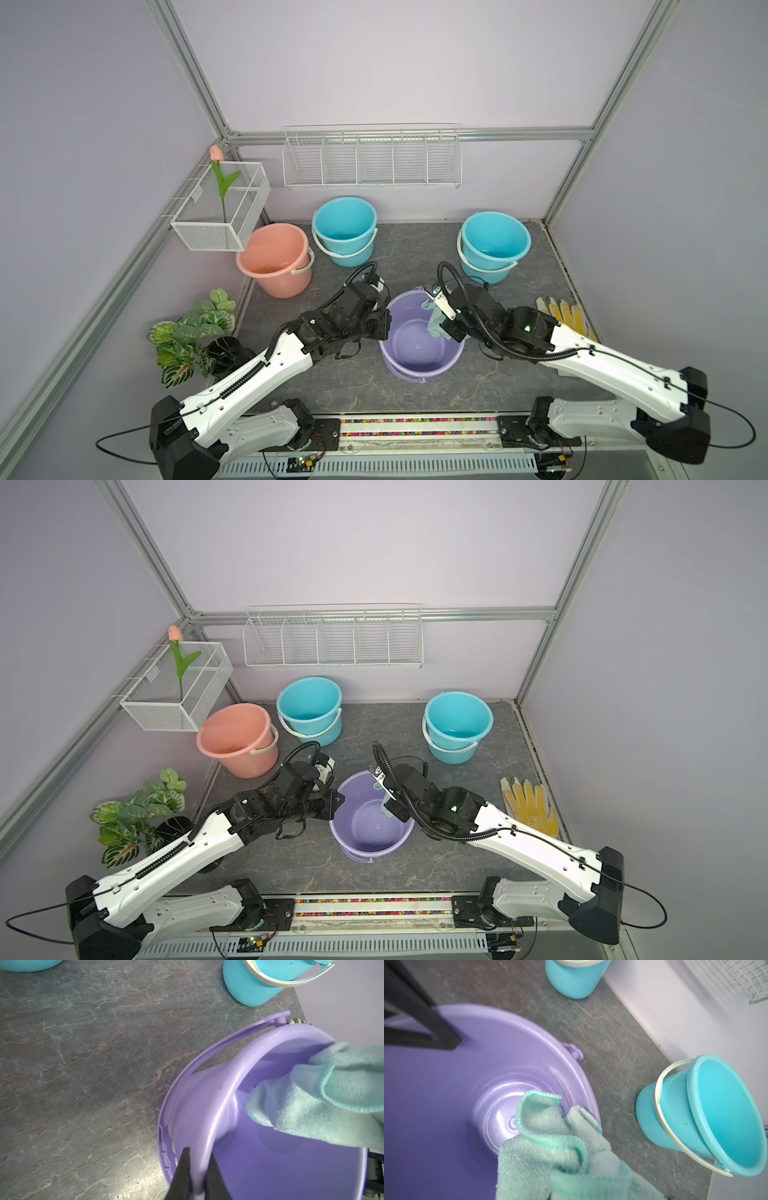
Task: Wipe the inside of the bucket with a cloth
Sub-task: Wipe the dirt from the inside of the bucket.
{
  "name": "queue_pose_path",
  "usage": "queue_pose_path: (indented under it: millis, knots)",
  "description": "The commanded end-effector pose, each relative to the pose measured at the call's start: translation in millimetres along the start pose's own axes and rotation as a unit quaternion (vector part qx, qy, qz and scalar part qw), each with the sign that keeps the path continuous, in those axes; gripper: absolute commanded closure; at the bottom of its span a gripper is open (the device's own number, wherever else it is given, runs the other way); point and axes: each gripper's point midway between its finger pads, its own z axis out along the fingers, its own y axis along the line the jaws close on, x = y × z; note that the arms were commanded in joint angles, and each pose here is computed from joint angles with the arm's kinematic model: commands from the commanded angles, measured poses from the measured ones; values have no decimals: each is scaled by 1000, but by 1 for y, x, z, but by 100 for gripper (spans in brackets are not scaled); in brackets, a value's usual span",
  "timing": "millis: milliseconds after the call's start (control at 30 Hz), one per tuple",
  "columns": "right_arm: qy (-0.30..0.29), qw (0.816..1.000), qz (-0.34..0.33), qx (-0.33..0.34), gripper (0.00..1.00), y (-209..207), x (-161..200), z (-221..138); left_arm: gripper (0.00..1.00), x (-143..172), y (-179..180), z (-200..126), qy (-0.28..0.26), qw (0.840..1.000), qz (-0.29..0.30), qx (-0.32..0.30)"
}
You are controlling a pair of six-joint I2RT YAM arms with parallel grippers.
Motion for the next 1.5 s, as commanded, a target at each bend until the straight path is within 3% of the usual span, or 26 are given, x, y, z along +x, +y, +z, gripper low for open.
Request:
queue_pose_path:
  millis: [0, 233, 433, 567, 700, 800, 933, 1100, 1200, 1300, 1467]
  knots:
    - [89, 994, -36, -59, 93, 11, 48, -20, 100, -8, -9, -6, -10, 1000, 2, 13]
    - [82, 962, 25, -258, 93, 80, 46, -40, 100, -11, -12, -4, -9, 1000, 1, 17]
    - [-24, 917, 104, -383, 93, 125, -11, -37, 100, -12, -16, -3, -7, 1000, 0, 22]
    - [-100, 895, 143, -410, 93, 136, -50, -27, 100, -14, -18, -3, -7, 1000, -5, 27]
    - [-161, 895, 189, -369, 93, 121, -84, -11, 100, -15, -20, -2, -7, 1000, -10, 29]
    - [-189, 913, 213, -291, 93, 92, -97, -3, 100, -17, -17, 1, -7, 1000, -18, 19]
    - [-210, 937, 230, -156, 93, 33, -98, -12, 100, -23, -8, 9, -16, 999, -44, -14]
    - [-203, 949, 242, -6, 93, -40, -80, -35, 100, -43, 6, 20, -23, 995, -85, -51]
    - [-191, 946, 255, 68, 93, -80, -63, -51, 100, -63, 15, 27, -35, 991, -110, -61]
    - [-184, 931, 283, 136, 93, -118, -42, -71, 100, -87, 20, 33, -49, 988, -126, -69]
    - [-185, 913, 304, 198, 93, -151, -14, -102, 100, -127, 26, 53, -58, 984, -135, -103]
